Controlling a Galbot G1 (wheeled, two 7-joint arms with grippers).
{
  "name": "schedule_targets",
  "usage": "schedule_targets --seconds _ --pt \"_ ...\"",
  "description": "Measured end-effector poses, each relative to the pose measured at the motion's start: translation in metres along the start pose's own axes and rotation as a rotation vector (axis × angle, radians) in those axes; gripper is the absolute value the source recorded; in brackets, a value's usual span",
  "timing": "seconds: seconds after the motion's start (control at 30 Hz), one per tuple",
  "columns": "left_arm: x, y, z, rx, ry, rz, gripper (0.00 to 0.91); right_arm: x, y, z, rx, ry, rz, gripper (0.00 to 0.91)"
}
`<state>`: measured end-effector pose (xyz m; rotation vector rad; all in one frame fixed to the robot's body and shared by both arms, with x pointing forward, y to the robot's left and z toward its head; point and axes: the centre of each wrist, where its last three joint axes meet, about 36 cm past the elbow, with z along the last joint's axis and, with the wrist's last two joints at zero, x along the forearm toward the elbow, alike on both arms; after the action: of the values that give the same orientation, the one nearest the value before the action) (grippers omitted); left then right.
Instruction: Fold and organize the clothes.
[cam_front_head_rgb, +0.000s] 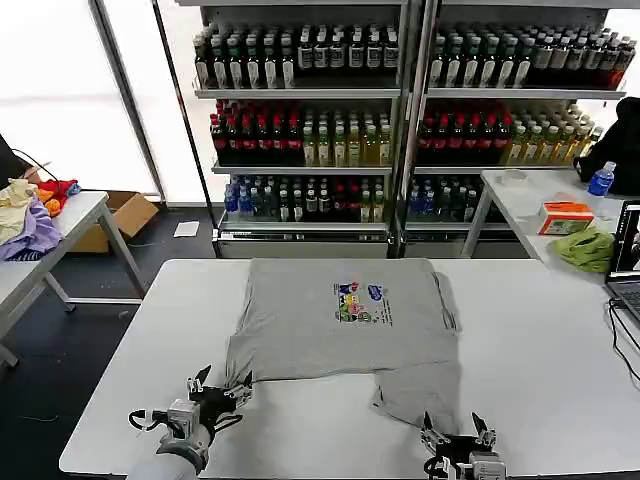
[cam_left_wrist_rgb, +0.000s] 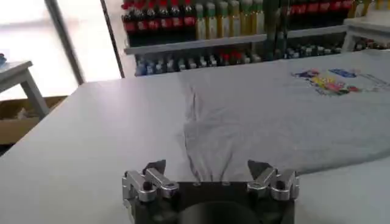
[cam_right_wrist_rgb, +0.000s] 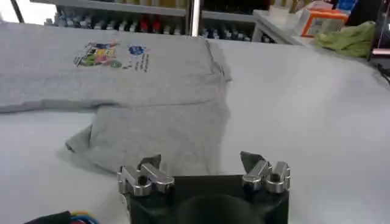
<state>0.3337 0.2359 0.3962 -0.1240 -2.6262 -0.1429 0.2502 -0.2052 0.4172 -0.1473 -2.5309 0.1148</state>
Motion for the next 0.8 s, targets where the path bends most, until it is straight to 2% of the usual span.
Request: schedule_targets --seconds 0.07,0.13,0.2,0.23,0.27,0.33,0.37,0.4,0.43,0.5,0.8 --pt "0.000 -0.001 0.000 0.005 0.004 0.005 0.877 -0.001 0.001 0.001 0.000 0.001 0.000 0.907" --pt "0.001 -0.001 0.002 0.008 0.008 0.013 0.786 -0.001 0.002 0.002 0.000 0.004 -0.001 0.907" --pt "0.001 -0.002 0.003 0.011 0.011 0.018 0.534 -0.002 0.002 0.004 0.000 0.004 -0.001 0.907" --pt "0.001 -0.003 0.003 0.012 0.013 0.021 0.453 -0.002 0.002 0.005 0.001 0.004 0.000 0.907" --pt "0.000 -0.003 0.004 0.013 0.015 0.023 0.242 -0.003 0.003 0.005 0.002 0.004 0.000 0.877" --pt "-0.001 -0.004 0.005 0.015 0.018 0.028 0.121 -0.004 0.002 0.007 0.005 0.006 0.001 0.756" --pt "-0.002 -0.003 0.006 0.015 0.020 0.028 0.071 -0.004 0.003 0.008 0.005 0.007 -0.001 0.635" --pt "-0.002 -0.003 0.007 0.016 0.021 0.028 0.040 -0.004 0.003 0.009 0.005 0.008 -0.004 0.474" --pt "-0.003 -0.003 0.008 0.016 0.024 0.028 0.010 -0.005 0.003 0.009 0.005 0.008 -0.005 0.393" --pt "-0.004 -0.003 0.010 0.015 0.029 0.030 0.010 -0.006 0.003 0.011 0.006 0.008 -0.005 0.020" --pt "-0.004 -0.004 0.016 0.016 0.046 0.044 0.010 -0.007 0.007 0.019 -0.002 0.017 -0.022 0.000"
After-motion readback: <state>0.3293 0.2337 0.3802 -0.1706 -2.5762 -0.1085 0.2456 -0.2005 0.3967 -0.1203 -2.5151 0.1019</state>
